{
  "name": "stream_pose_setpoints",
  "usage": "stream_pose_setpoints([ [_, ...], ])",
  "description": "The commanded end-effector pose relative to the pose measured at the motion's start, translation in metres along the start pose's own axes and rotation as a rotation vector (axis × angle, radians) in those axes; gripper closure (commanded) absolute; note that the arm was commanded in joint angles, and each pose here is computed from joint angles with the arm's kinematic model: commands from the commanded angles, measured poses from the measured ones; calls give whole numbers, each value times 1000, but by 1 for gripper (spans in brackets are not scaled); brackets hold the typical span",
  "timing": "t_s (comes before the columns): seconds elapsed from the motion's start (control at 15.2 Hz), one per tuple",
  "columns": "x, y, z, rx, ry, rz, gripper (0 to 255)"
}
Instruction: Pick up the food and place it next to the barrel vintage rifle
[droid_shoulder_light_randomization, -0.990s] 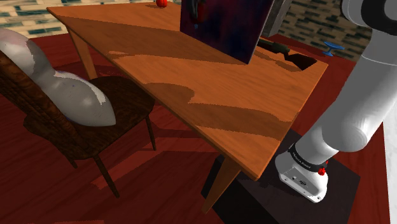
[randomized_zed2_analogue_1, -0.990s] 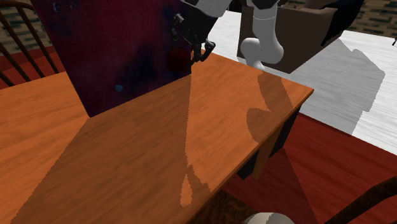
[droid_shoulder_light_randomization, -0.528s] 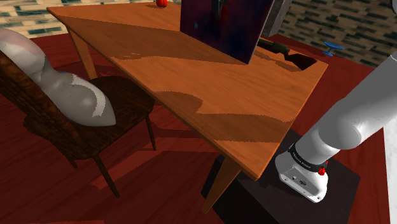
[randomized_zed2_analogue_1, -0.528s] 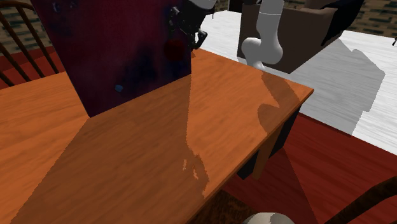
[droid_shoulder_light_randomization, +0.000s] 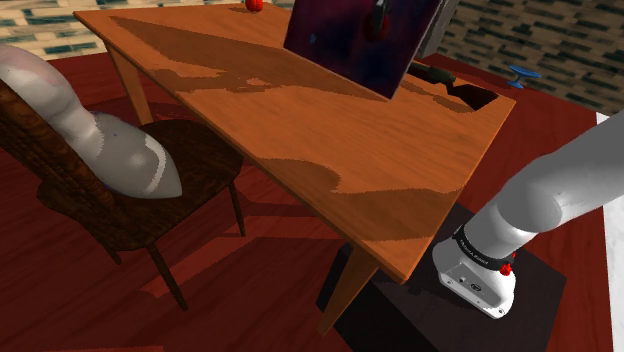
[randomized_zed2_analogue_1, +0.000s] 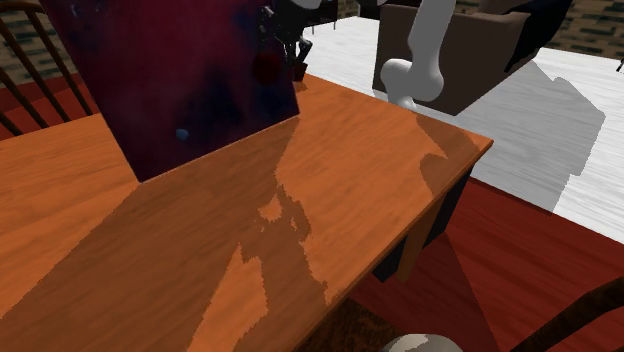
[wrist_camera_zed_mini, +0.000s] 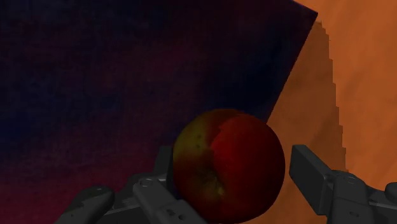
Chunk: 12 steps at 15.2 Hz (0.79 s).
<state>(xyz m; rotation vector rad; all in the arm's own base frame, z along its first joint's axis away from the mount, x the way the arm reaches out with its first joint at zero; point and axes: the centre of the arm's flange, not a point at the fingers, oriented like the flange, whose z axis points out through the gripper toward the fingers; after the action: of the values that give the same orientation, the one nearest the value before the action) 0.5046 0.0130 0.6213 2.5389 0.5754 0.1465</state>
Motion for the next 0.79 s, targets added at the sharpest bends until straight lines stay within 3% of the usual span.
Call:
stream_pose_setpoints([
  [0.0,-19,17,8,0,0,0,255],
  [0.73,-129,98,59,0,0,0,255],
])
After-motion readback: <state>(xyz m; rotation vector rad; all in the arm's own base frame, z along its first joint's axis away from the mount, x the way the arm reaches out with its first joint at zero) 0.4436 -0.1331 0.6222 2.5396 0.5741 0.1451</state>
